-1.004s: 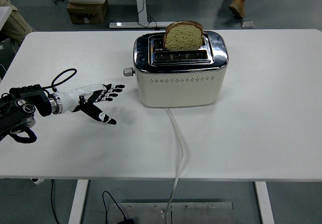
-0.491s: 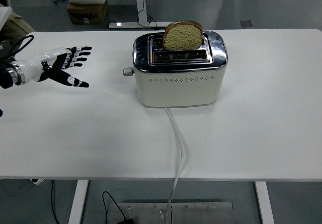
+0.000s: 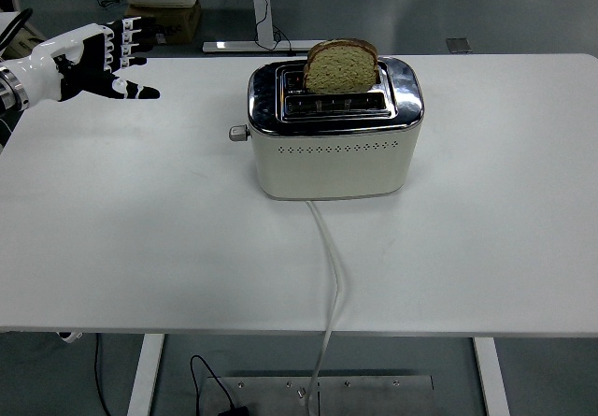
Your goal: Press down toaster
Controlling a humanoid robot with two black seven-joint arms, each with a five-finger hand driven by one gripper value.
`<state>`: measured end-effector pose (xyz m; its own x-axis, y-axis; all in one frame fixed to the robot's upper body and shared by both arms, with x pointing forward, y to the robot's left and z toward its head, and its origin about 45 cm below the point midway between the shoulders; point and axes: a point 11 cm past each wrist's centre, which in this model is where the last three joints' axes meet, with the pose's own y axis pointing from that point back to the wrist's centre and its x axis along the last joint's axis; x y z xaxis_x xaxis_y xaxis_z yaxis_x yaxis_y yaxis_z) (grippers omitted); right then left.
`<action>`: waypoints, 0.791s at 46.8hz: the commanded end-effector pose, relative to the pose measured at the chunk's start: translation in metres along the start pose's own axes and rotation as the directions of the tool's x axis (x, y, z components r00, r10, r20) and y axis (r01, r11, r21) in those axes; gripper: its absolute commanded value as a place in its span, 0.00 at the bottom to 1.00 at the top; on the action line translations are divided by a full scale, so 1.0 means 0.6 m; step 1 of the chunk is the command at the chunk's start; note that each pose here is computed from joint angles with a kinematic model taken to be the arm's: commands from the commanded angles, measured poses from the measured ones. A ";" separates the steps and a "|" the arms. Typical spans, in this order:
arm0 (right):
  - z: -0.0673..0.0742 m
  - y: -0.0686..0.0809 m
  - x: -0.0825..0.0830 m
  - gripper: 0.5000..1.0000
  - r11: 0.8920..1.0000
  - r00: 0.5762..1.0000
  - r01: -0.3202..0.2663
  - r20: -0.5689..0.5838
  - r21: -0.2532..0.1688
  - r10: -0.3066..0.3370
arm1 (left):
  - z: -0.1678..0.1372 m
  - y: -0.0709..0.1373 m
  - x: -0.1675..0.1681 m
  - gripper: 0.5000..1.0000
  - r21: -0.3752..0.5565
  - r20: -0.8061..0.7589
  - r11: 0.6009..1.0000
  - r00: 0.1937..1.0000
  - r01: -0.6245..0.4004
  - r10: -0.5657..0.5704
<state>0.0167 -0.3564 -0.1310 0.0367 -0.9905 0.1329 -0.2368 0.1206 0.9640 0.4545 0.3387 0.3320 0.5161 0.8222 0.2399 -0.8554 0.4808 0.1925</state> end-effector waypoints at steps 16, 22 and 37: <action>0.000 0.000 0.000 1.00 1.000 1.000 0.001 0.000 0.000 -0.001 | -0.011 0.030 0.073 1.00 -0.166 -0.369 0.954 0.913 -0.249 0.174; -0.001 0.000 0.000 1.00 1.000 1.000 -0.001 0.001 0.002 0.001 | -0.046 0.046 0.091 1.00 -0.137 -0.486 0.936 0.846 -0.323 0.221; -0.001 0.000 -0.001 1.00 1.000 1.000 0.003 0.000 0.002 -0.003 | -0.144 0.074 0.085 1.00 -0.050 -0.640 0.908 0.711 -0.415 0.290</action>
<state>0.0173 -0.3563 -0.1310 0.0359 -0.9906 0.1322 -0.2381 0.1200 0.9638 0.4422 0.4285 0.2807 0.1040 0.9237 -0.3688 -0.9933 0.1155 0.0093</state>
